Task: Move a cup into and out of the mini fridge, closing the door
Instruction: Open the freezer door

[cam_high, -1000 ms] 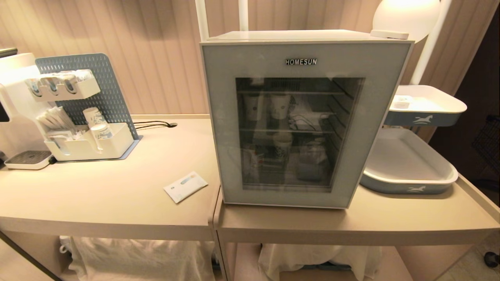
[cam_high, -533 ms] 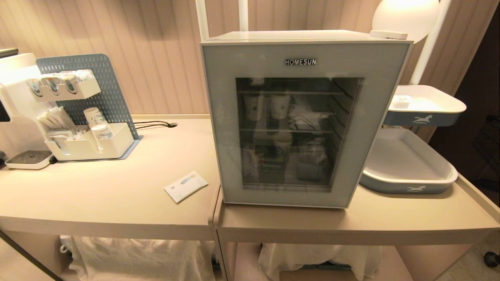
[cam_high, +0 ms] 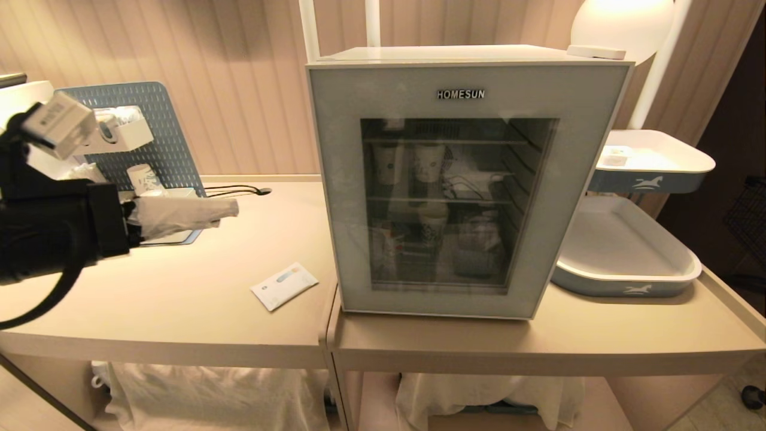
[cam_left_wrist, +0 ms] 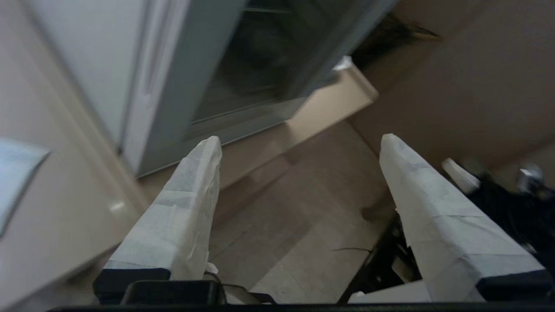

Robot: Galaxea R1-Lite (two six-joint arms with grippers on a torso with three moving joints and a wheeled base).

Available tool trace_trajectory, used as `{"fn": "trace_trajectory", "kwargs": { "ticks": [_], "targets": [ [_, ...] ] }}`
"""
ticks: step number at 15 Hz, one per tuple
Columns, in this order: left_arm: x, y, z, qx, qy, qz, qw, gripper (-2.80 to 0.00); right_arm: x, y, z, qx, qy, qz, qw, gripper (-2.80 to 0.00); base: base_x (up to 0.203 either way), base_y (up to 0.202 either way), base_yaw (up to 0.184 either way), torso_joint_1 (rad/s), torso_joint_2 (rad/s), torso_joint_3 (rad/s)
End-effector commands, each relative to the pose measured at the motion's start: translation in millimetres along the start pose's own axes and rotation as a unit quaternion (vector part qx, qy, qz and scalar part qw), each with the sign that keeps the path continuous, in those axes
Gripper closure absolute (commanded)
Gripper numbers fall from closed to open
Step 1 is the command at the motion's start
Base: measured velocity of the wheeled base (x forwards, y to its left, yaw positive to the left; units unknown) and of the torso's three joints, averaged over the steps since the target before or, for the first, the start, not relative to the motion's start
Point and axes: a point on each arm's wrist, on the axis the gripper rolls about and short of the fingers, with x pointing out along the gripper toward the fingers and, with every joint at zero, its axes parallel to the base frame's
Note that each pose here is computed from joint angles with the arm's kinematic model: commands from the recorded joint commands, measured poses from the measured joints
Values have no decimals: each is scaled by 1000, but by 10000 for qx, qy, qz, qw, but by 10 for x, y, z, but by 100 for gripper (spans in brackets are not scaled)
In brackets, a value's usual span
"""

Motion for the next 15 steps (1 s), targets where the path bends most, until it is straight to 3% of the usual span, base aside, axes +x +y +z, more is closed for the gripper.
{"fn": "trace_trajectory", "kwargs": {
  "ticks": [1,4,6,9,15],
  "targets": [
    [321,447,-94,328,63,-1148,9928,-280,1,0,0,7,9,4,10000,0,0,0,0,0,0,0],
    [659,905,-297,869,-198,-1464,9852,-280,1,0,1,45,3,3,10000,0,0,0,0,0,0,0],
    [846,1101,-403,1272,-429,-1599,9780,-280,3,0,-3,53,9,4,10000,0,0,0,0,0,0,0],
    [996,1227,-400,1317,-547,-1455,9790,-280,3,0,-1,53,1,3,10000,0,0,0,0,0,0,0],
    [1390,1179,-545,1102,-443,-1392,9831,-280,3,0,0,53,-7,3,10000,0,0,0,0,0,0,0]
  ]
}}
